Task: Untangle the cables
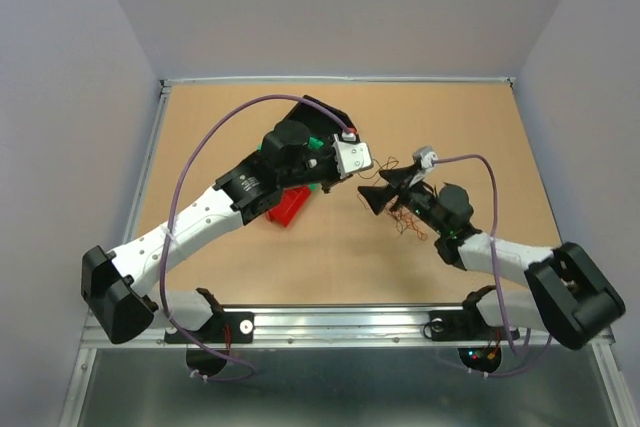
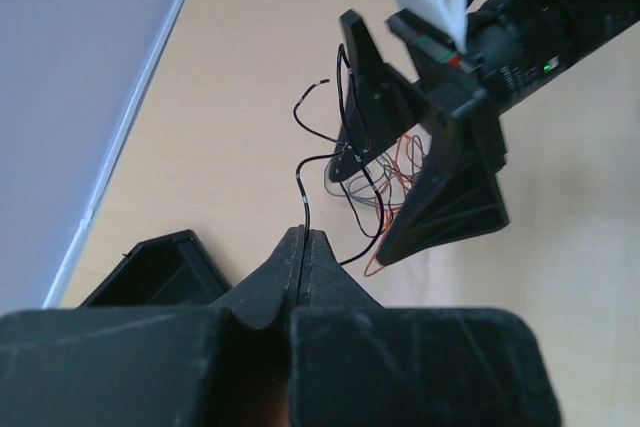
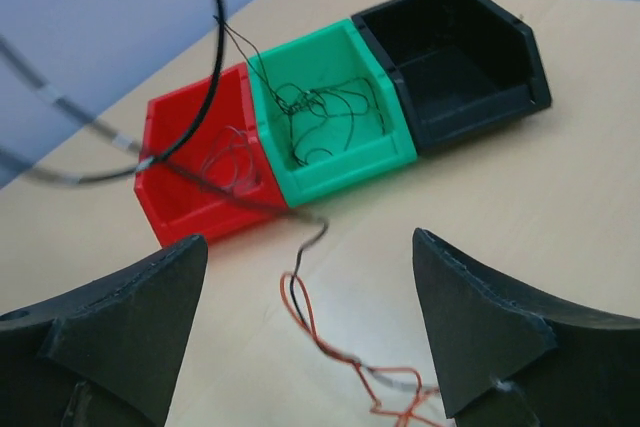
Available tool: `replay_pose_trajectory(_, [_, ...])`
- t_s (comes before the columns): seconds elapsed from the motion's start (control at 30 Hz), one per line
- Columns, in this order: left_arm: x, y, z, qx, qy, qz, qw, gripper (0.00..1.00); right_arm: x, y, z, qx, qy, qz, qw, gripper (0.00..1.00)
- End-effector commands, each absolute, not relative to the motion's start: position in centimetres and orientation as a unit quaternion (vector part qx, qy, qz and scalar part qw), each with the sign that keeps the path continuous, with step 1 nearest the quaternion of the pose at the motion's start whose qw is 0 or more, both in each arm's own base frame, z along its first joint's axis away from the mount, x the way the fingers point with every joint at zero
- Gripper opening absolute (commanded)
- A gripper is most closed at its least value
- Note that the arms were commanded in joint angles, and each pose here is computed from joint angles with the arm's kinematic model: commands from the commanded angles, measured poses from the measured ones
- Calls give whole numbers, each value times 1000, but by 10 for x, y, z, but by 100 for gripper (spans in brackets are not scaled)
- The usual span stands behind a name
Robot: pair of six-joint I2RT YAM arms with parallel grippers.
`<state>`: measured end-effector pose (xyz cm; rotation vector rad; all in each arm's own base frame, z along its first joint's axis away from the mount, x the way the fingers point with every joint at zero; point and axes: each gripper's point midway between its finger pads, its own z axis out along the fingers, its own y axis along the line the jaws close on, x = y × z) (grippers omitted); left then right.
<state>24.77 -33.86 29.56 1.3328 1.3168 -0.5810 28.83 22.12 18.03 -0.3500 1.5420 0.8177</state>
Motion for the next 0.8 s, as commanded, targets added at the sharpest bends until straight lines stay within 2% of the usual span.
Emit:
replay_pose_trajectory(0.0, [242,-340,354,548,528,-248,599,0,299,256,241,-206,571,419,676,84])
replay_pose_trajectory(0.03, [243,-341,373,541,518,-249,614,0,301,261,240,-206,570,429,670,80])
replay_pose_trajectory(0.07, [247,-344,375,537,526,-247,612,0,309,266,232,-201,578,433,662,68])
replay_pose_trajectory(0.1, [251,-345,385,528,527,-244,619,0,315,267,227,-191,586,431,659,62])
replay_pose_trajectory(0.13, [254,-344,417,510,517,-241,644,0,324,263,220,-166,599,423,659,59])
replay_pose_trajectory(0.2, [273,-341,441,475,534,-215,665,0,337,256,202,-133,624,401,658,55])
replay_pose_trajectory(0.23, [275,-333,485,444,519,-209,700,0,345,249,199,-110,631,386,664,54])
replay_pose_trajectory(0.27, [289,-324,500,413,531,-180,718,0,347,246,195,-101,636,380,664,50])
replay_pose_trajectory(0.3, [289,-309,544,384,504,-160,757,0,353,239,188,-80,645,363,668,47])
replay_pose_trajectory(0.37, [307,-273,593,288,497,-105,812,0,356,231,184,-56,651,353,669,38])
replay_pose_trajectory(0.43, [318,-228,646,191,481,-78,852,0,358,219,184,-21,655,342,674,34])
replay_pose_trajectory(0.53, [329,-178,695,98,460,-76,879,0,364,196,179,40,666,310,677,21])
replay_pose_trajectory(0.57, [333,-175,695,95,467,-72,876,0,366,188,176,57,671,298,676,13])
replay_pose_trajectory(0.6, [336,-173,694,91,469,-66,876,0,369,176,175,84,672,278,681,11])
replay_pose_trajectory(0.77, [370,-161,663,45,506,-4,861,0,359,130,170,155,682,202,686,14])
